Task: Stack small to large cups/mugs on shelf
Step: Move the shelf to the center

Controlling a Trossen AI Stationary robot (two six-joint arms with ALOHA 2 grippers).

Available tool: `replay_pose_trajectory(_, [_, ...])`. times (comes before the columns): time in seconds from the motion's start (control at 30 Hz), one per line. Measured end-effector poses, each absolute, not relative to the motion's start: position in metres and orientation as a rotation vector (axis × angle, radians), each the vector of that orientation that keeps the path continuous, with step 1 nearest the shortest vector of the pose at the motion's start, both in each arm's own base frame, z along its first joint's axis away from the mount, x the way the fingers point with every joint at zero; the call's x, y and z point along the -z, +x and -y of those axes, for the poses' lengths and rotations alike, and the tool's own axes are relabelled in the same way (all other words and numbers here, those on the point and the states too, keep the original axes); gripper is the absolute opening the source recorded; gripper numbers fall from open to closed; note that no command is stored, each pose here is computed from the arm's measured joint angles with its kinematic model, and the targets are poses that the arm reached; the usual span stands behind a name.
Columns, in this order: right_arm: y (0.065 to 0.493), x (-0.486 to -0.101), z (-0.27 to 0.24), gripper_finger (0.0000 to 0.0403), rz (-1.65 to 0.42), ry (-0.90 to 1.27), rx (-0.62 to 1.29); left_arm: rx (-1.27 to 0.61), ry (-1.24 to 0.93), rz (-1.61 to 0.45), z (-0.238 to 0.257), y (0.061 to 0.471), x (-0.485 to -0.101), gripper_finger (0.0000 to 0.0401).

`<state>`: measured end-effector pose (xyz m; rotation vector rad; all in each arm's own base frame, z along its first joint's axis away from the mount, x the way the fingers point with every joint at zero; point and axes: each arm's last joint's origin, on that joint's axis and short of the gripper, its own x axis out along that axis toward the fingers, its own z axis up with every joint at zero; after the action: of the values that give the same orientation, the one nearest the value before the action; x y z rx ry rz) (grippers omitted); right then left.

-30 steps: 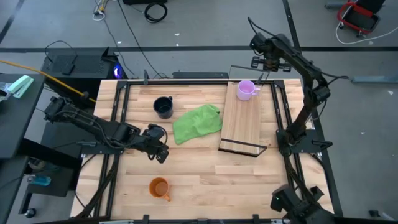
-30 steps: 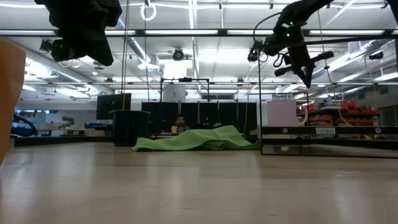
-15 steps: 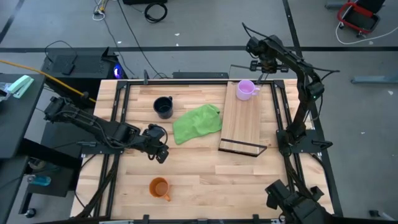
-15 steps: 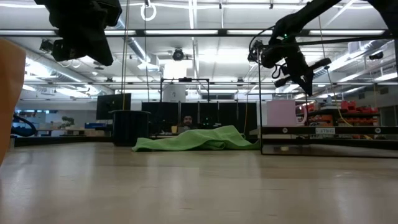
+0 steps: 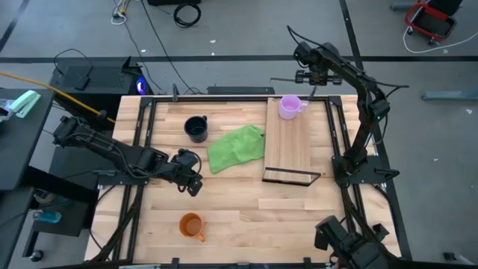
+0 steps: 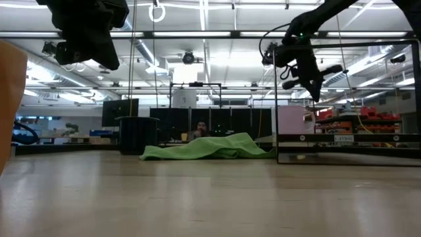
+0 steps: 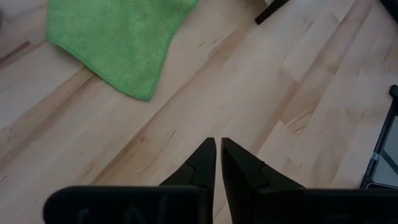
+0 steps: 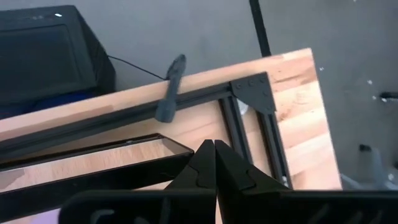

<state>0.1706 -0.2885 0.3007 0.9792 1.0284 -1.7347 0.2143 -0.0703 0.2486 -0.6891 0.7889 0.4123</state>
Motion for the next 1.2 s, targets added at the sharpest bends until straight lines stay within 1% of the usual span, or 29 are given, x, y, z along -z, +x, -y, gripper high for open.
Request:
replay_pose_trajectory(0.33, [0.183,-0.301,0.286,0.0000,-1.028,0.924,1.661,-0.413,-0.690,-0.788,0.070,0.214,-0.249,0.0025])
replay_pose_trajectory(0.57, [0.190,-0.301,0.283,0.0000,-1.047,0.881,1.615,-0.413,-0.690,-0.789,0.070,0.214,-0.249,0.0032])
replay_pose_trajectory(0.97, [0.187,-0.301,0.284,0.0000,-1.052,0.889,1.626,-0.416,-0.697,-0.787,0.070,0.214,-0.249,0.0025])
replay_pose_trajectory(1.2, [0.179,-0.302,0.291,0.0000,-1.033,0.882,1.651,-0.422,-0.711,-0.785,0.070,0.214,-0.249,0.0032])
